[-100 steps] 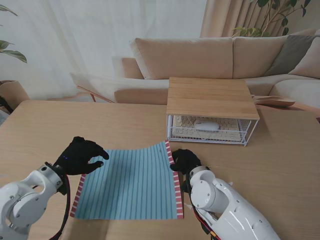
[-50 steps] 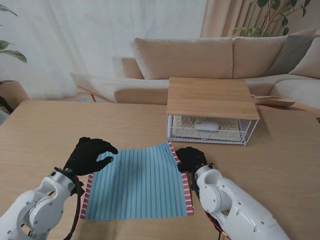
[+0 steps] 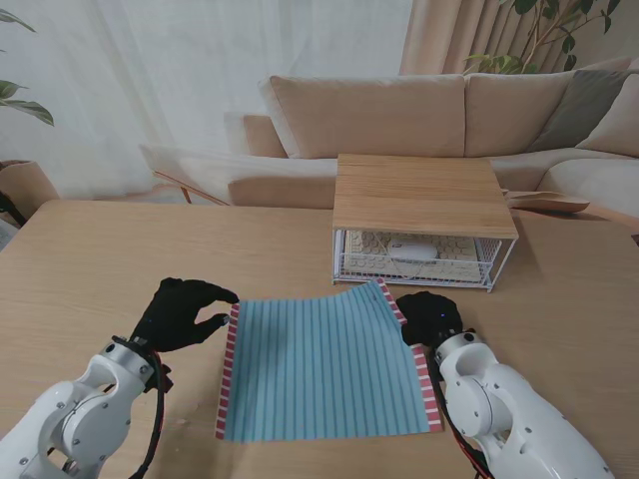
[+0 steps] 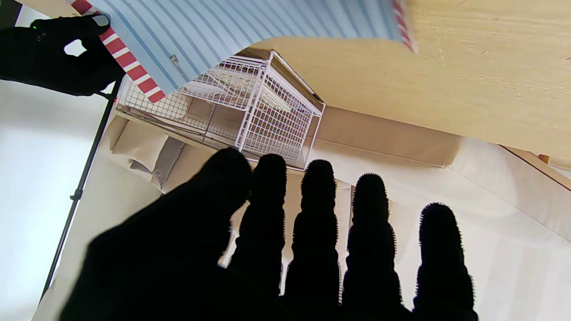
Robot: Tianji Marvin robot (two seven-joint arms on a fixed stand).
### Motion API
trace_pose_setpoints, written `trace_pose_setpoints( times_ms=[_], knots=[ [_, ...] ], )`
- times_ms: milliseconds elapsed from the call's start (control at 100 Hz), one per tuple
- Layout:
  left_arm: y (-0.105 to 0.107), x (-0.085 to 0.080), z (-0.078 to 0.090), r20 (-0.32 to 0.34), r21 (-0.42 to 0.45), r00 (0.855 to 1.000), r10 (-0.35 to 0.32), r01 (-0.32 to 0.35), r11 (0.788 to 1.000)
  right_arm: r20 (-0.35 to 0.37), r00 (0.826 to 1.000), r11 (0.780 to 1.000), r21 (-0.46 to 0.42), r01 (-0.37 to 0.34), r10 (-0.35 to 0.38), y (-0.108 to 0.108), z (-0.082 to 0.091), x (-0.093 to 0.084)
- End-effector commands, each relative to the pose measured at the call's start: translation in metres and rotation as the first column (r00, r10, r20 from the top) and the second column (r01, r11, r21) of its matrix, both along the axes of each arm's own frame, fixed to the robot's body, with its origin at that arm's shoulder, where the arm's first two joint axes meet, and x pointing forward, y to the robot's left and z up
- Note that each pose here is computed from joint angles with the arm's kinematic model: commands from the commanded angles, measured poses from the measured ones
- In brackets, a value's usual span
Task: Unroll the mouse pad and set up the keyboard and mouse from the tabletop organizer
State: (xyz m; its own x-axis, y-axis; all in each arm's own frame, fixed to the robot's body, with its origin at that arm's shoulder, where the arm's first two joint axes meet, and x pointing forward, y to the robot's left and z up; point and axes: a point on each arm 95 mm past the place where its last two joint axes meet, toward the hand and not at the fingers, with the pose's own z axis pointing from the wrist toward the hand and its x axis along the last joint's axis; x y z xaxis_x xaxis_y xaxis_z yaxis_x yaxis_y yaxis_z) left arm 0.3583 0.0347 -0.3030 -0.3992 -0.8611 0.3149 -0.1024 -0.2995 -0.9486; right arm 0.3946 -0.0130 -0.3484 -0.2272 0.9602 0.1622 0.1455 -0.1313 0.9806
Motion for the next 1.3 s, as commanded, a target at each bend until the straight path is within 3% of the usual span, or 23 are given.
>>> trace_pose_setpoints(
  times_ms=[0,370,510,810,1290],
  knots=[
    [-0.003,-0.001,-0.003,-0.019,-0.011,1.0,0.001,-0.001,1.0,-0.013,1.0,1.0,-0.011,0.002,-0.002,-0.01,-0.005,-0.006],
    [-0.006,-0.002,-0.006,-0.055,-0.08,0.998,0.012,-0.016,0.997,0.097,0.992,0.983,-0.155,0.097,-0.083,-0.066,-0.004,-0.033],
    [-0.007,-0.002,-0.006,-0.062,-0.08,0.998,0.011,-0.016,0.997,0.148,0.979,0.975,-0.152,0.164,-0.141,-0.085,-0.005,-0.045],
    [-0.01,-0.001,-0.008,-0.097,-0.097,0.995,0.027,-0.036,0.995,0.2,0.959,0.953,-0.189,0.238,-0.2,-0.115,-0.007,-0.069],
    [-0.015,0.003,-0.014,-0.126,-0.125,0.991,0.043,-0.059,0.99,0.279,0.936,0.906,-0.302,0.297,-0.214,-0.156,-0.006,-0.085]
  ],
)
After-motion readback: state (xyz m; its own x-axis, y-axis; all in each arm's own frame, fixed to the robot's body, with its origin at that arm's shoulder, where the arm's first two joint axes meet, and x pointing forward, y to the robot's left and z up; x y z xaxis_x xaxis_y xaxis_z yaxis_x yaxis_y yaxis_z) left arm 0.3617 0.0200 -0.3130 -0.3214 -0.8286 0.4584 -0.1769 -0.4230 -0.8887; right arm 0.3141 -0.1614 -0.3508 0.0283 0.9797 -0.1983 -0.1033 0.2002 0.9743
